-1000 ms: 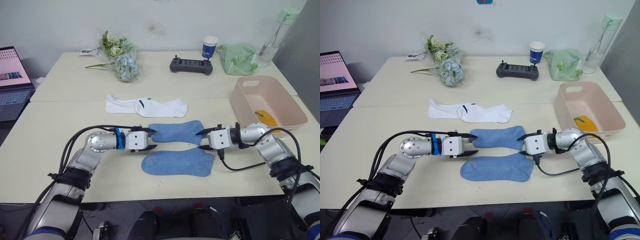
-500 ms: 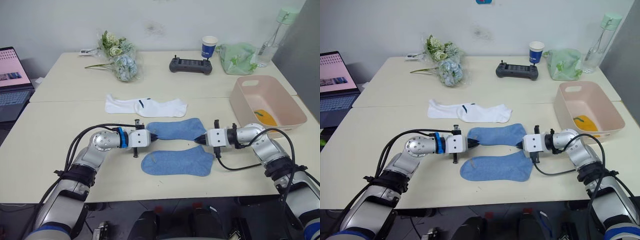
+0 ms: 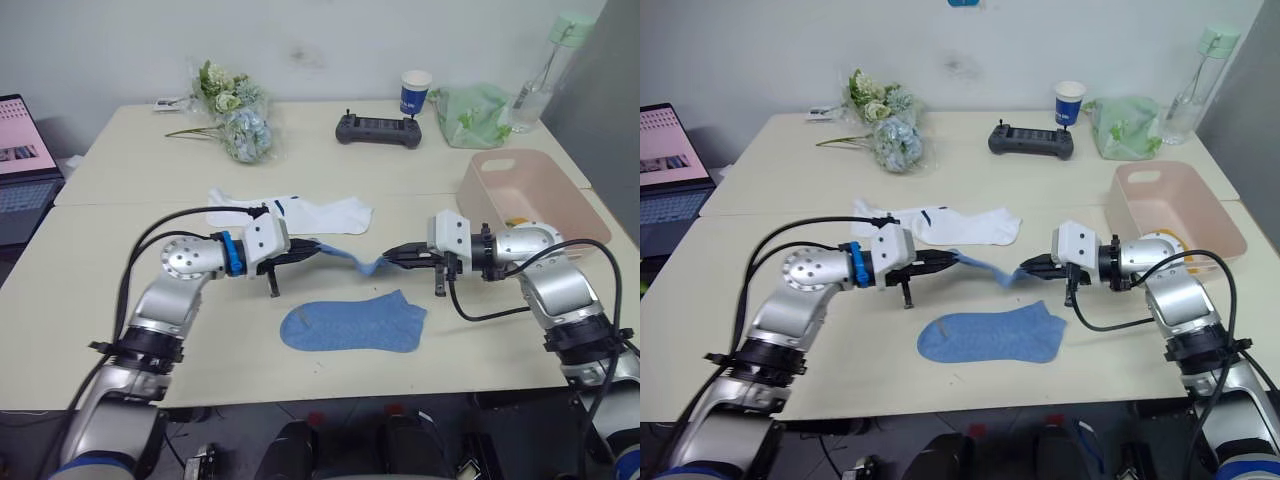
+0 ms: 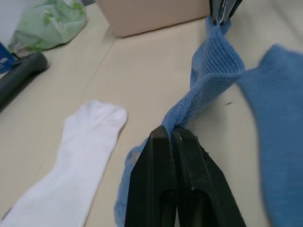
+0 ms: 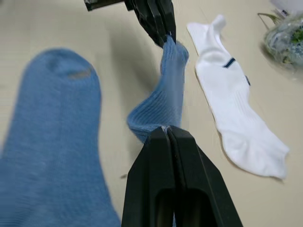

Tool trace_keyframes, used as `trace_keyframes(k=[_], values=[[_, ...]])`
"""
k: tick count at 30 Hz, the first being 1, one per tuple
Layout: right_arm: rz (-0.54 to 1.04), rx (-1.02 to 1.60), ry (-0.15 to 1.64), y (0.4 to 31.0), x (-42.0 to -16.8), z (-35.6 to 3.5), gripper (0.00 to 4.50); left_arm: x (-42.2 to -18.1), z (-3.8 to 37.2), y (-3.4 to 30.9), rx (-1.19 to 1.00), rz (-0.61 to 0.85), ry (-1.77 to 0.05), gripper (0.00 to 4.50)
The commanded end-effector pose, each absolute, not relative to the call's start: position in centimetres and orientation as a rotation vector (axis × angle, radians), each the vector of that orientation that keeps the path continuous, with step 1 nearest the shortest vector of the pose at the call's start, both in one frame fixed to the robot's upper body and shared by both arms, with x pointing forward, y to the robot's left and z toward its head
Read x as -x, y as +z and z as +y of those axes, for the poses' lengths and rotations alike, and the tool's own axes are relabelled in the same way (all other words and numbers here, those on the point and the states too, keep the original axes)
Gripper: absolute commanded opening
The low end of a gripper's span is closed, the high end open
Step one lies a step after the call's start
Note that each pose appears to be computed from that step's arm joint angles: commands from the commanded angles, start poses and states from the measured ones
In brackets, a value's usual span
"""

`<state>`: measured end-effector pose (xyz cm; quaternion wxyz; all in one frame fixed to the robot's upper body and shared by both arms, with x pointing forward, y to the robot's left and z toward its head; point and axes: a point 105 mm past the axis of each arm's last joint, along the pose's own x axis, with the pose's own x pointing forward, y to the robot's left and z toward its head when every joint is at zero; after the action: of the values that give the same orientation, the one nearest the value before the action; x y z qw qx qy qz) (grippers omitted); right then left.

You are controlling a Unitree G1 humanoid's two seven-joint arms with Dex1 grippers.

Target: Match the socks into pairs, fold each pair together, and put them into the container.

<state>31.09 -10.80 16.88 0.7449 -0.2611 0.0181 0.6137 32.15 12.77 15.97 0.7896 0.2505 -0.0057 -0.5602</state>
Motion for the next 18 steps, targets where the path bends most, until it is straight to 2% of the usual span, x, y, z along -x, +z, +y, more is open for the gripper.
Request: trace_keyframes(k=[1, 6, 10, 15, 18], values=[[0.073, 0.439, 1.432, 19.1, -28.4, -10.5, 0.0, -28.8, 12.7, 17.9, -0.432, 0.075, -1.325, 0.03], [0.283, 0.21, 1.618, 18.9, -22.8, -9.9, 0.0, -23.1, 12.9, 18.0, -0.247, 0.348, -1.497, 0.03], [0.388, 0.069, 1.645, 17.9, -20.8, -9.6, 0.0, -20.8, 13.2, 16.6, -0.161, 0.512, -1.543, 0.03], [0.467, -0.002, 1.64, 17.1, -20.2, -9.5, 0.0, -20.7, 13.2, 15.1, -0.091, 0.57, -1.503, 0.03], [0.464, 0.013, 1.589, 16.5, -21.1, -9.5, 0.0, -21.7, 13.3, 13.6, -0.112, 0.58, -1.447, 0.03]])
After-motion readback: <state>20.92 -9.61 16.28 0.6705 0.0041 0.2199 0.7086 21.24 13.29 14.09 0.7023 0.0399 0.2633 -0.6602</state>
